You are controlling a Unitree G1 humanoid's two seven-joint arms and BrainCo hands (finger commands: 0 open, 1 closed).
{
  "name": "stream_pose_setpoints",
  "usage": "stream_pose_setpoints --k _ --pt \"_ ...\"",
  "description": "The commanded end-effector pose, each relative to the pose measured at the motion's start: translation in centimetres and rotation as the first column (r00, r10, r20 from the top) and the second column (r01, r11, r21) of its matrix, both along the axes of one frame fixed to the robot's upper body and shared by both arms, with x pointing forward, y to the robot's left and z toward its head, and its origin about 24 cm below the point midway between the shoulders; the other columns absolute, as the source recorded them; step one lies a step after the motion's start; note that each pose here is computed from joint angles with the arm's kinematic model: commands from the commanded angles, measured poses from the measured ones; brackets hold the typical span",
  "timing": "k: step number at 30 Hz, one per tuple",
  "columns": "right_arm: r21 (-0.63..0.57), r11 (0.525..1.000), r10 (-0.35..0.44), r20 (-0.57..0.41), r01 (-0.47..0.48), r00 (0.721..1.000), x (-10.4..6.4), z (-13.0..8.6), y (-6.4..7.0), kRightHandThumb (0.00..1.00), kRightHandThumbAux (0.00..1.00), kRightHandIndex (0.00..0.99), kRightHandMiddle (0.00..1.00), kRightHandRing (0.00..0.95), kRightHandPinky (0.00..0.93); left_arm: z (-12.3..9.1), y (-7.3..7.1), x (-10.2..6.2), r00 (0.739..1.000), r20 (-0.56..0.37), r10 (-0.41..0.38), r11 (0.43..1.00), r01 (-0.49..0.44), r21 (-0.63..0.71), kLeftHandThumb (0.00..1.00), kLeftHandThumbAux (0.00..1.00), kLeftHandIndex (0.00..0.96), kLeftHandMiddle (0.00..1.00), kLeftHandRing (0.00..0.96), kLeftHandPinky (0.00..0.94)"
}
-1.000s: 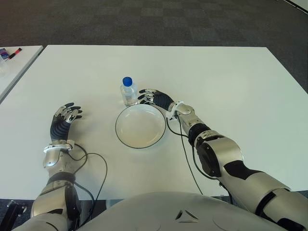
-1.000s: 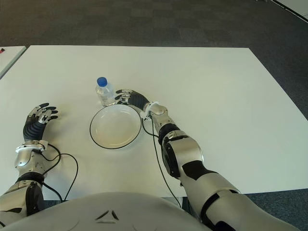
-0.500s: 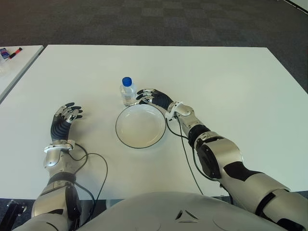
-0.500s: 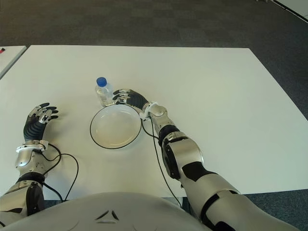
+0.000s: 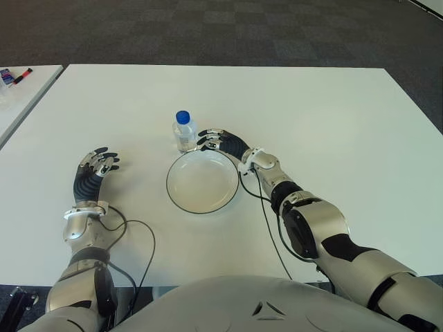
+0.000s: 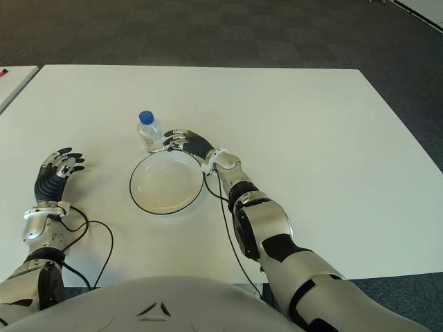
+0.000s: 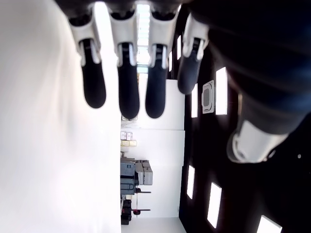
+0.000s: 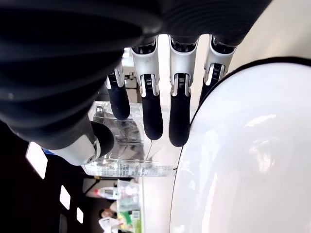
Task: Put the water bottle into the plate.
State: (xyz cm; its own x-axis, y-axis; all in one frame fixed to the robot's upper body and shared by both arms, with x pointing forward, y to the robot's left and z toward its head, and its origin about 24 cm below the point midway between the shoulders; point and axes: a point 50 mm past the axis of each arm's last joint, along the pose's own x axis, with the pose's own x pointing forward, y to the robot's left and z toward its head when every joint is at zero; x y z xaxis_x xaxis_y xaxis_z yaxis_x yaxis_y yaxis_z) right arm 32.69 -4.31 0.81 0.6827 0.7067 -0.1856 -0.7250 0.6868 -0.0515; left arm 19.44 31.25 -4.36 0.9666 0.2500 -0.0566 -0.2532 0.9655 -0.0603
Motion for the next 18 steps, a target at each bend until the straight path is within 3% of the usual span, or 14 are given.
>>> stream_pose_setpoints --k 1,18 --pt "0.024 1.0 0.021 -0.025 -0.02 0.999 -0.95 -0.75 0.96 0.068 0.581 0.215 0.336 0.36 0.384 -2.54 -1.74 -1.67 0.994 -0.103 -0.021 0.996 0.011 -0.09 0.246 0.637 0.286 0.385 0.397 0.414" --pt "0.031 0.999 0.038 -0.014 -0.038 0.999 -0.98 -0.62 0.8 0.079 0.59 0.198 0.333 0.357 0.39 -2.58 -1.64 -1.69 0.993 -0.113 -0.023 0.996 0.013 -0.092 0.242 0.628 0.278 0.374 0.392 0.402"
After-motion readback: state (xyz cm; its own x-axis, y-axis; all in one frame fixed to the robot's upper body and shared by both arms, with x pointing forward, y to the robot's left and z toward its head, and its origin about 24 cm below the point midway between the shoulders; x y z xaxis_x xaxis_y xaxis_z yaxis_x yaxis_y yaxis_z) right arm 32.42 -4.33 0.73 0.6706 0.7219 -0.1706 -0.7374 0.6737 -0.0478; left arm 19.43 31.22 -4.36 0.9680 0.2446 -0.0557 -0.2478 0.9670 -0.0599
